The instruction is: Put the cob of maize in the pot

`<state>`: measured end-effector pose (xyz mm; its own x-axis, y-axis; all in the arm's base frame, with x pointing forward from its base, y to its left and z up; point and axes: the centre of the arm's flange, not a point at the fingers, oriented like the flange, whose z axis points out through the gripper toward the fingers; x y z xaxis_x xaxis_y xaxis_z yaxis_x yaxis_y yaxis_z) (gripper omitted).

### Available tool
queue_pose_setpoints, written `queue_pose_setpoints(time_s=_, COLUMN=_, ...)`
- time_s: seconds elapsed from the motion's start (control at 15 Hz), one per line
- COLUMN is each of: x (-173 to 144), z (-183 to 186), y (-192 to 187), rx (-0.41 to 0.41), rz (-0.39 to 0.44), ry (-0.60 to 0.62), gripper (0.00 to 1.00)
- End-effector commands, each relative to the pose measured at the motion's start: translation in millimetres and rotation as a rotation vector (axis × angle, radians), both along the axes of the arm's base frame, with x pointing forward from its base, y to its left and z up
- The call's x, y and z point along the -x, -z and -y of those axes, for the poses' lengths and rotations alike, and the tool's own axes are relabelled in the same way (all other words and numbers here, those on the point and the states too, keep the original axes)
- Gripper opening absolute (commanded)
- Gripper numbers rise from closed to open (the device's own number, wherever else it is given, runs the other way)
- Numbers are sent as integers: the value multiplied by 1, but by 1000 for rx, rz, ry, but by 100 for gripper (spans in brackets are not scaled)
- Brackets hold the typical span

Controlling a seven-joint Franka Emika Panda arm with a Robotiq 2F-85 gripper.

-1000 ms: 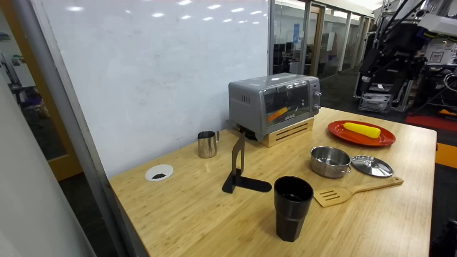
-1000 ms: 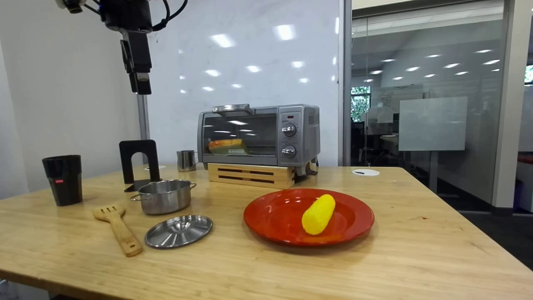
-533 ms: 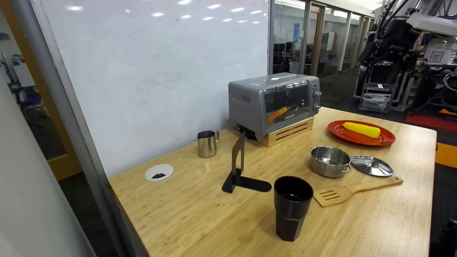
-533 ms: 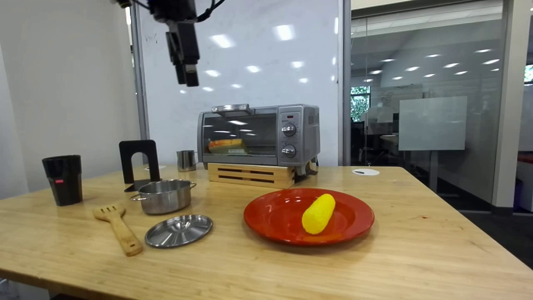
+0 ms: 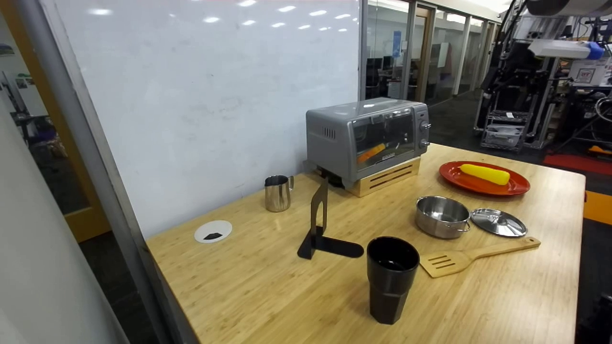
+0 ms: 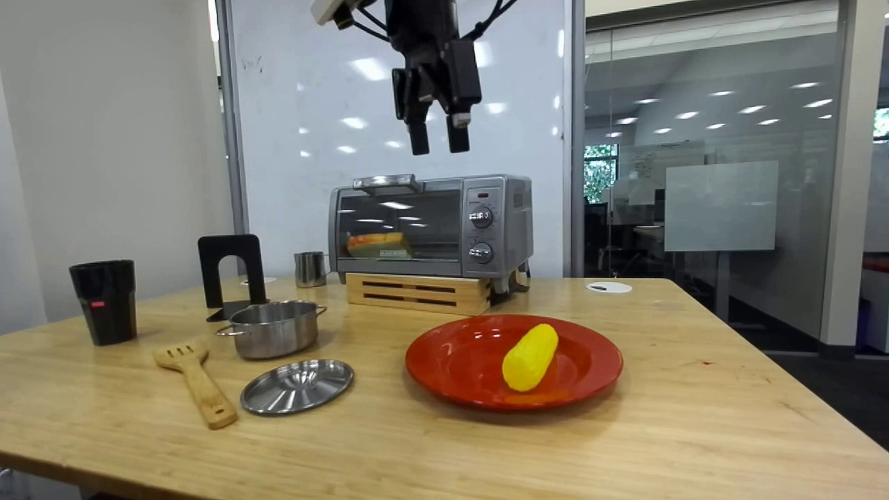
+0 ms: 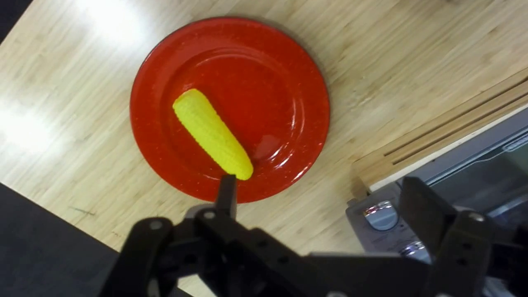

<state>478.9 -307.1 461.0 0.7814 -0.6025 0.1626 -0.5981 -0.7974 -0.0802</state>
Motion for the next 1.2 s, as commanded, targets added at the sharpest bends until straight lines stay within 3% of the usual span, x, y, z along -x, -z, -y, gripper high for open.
queue_pose_setpoints(time_s=0.0, x=-32, z=55, y=24, rx=29, rz=-75, ry=16, gripper=100)
queue_pose_setpoints(time_s=0.2, x=-38, z=74, y=56, rx=53, rz=-138, ry=85, gripper=100)
queue_pose_setpoints(time_s=0.27, x=-21, z=56, y=47, rx=35, rz=-89, ry=57, gripper=100)
queue_pose_setpoints(time_s=0.47, x=-30, z=67, y=66, rx=46, rz=-122, ry=78, gripper=100)
queue_pose_setpoints(time_s=0.8, x=-32, z=69, y=63, rx=53, rz=-131, ry=73, gripper=100)
queue_pose_setpoints(time_s=1.13, x=-46, z=86, y=99, rx=49, rz=-155, ry=40, gripper=100)
